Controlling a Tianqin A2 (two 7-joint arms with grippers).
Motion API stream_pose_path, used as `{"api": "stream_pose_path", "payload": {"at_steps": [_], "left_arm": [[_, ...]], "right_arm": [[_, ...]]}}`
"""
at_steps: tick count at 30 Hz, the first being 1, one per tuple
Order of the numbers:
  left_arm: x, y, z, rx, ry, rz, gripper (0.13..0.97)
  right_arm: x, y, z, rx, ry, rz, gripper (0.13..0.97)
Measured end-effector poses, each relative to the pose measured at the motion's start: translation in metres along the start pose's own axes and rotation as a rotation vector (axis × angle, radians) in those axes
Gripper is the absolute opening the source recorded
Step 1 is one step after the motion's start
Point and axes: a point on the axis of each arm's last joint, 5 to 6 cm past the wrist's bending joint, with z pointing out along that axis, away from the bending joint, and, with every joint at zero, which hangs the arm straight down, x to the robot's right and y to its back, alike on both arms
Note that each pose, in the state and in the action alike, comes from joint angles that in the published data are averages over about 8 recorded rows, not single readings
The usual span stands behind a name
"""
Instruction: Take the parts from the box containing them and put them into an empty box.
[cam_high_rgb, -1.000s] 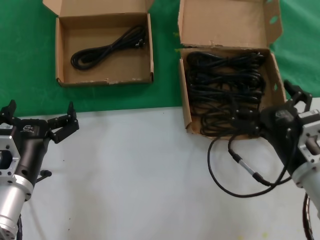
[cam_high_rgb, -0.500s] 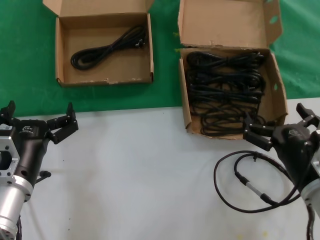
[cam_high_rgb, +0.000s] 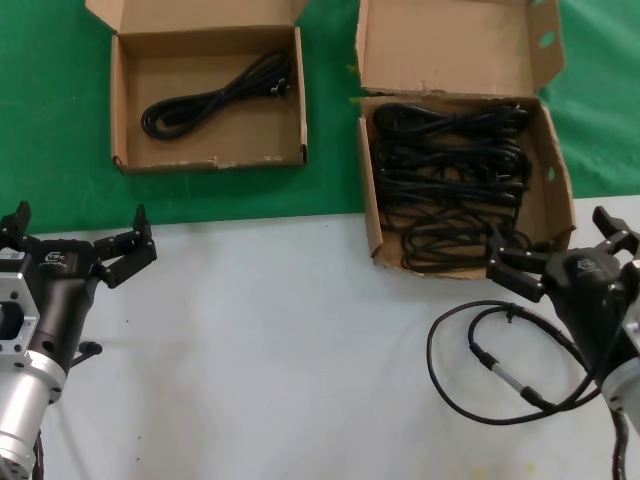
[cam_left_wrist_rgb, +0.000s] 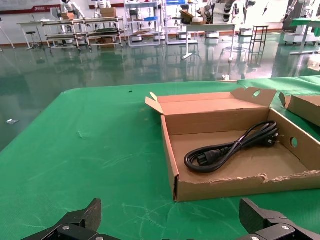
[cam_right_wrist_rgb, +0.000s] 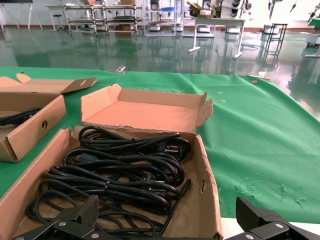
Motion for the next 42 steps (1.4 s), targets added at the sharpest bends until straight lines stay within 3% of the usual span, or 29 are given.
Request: {"api": "stream_pose_path", "payload": {"at_steps": [42], "left_arm": [[0.0,0.0,0.0,0.0,0.0,0.0,0.966]], "right_arm": [[0.0,0.0,0.0,0.0,0.0,0.0,0.966]]}}
